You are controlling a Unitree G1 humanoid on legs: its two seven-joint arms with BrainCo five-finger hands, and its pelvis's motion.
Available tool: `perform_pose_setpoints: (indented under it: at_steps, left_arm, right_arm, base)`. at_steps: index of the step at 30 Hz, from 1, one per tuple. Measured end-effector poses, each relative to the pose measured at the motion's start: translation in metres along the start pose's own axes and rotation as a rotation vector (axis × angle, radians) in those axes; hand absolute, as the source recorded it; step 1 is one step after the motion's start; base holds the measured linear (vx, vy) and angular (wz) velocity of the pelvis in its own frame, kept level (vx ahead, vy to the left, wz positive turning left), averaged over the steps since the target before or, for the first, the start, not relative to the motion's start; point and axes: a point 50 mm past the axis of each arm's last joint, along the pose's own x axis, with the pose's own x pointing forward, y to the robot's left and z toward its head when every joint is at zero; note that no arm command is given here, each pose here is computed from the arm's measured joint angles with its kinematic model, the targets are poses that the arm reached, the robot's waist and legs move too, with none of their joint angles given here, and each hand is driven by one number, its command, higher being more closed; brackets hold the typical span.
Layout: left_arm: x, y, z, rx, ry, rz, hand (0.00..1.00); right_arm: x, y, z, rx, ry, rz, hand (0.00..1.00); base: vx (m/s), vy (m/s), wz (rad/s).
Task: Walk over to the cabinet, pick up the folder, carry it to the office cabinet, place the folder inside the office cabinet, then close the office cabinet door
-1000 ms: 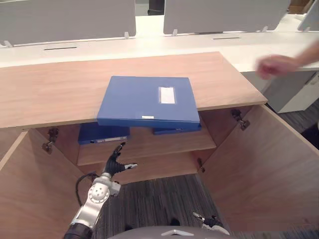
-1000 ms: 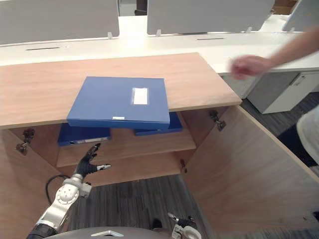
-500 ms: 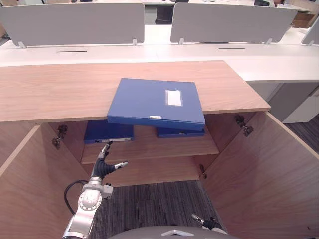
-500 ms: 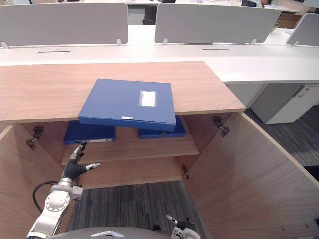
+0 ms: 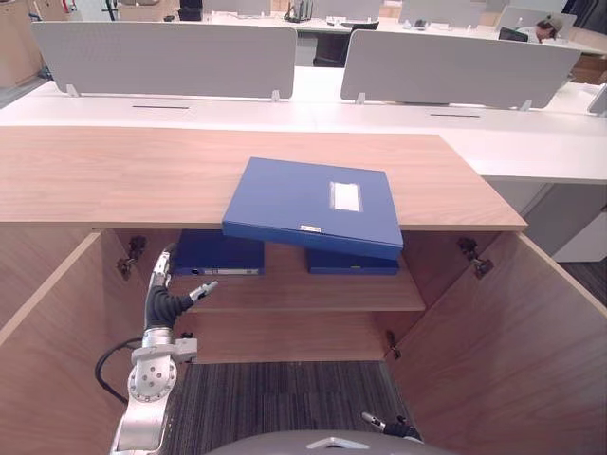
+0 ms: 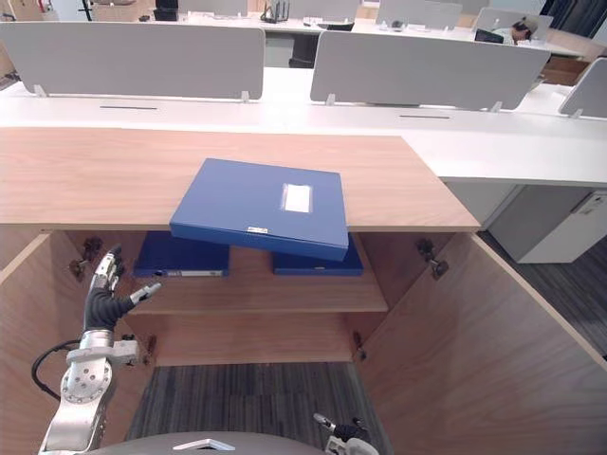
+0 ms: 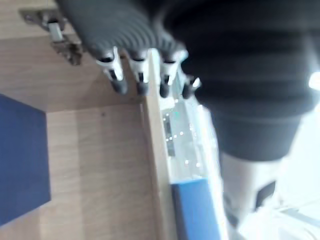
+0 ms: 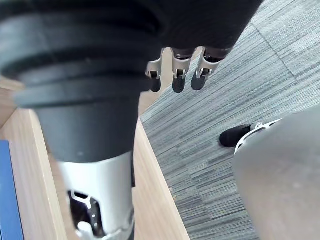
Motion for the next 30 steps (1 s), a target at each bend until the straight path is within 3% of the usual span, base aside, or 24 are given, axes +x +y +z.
perform_pose_setpoints:
  at_steps: [10,19,23,30]
  left_arm:
    - [0.009,0.016,0.035,0.014,-0.174,0.086,0.0]
    - [0.039,0.008,0.069,0.185,-0.369,0.006,0.0]
    - [0.061,0.026,0.108,0.25,-0.539,0.072,0.0]
    - [0.057,0.028,0.16,0.182,-0.789,0.077,0.0]
  right_arm:
    - [-0.003,-0.007,-0.013,-0.025,0.029,-0.009,0.0]
    - [-0.004,-0.012,-0.019,-0.059,0.046,-0.005,0.0]
    - [-0.005,-0.017,-0.029,-0.049,0.091,-0.023,0.0]
    - [-0.008,-0.025,-0.042,-0.011,0.14,-0.044,0.0]
  base:
    - [-0.02,0.006,0.03]
    - [0.02,0.003,-0.05]
    - [0.04,-0.013,-0.19]
    - [0.03,-0.011,-0.06]
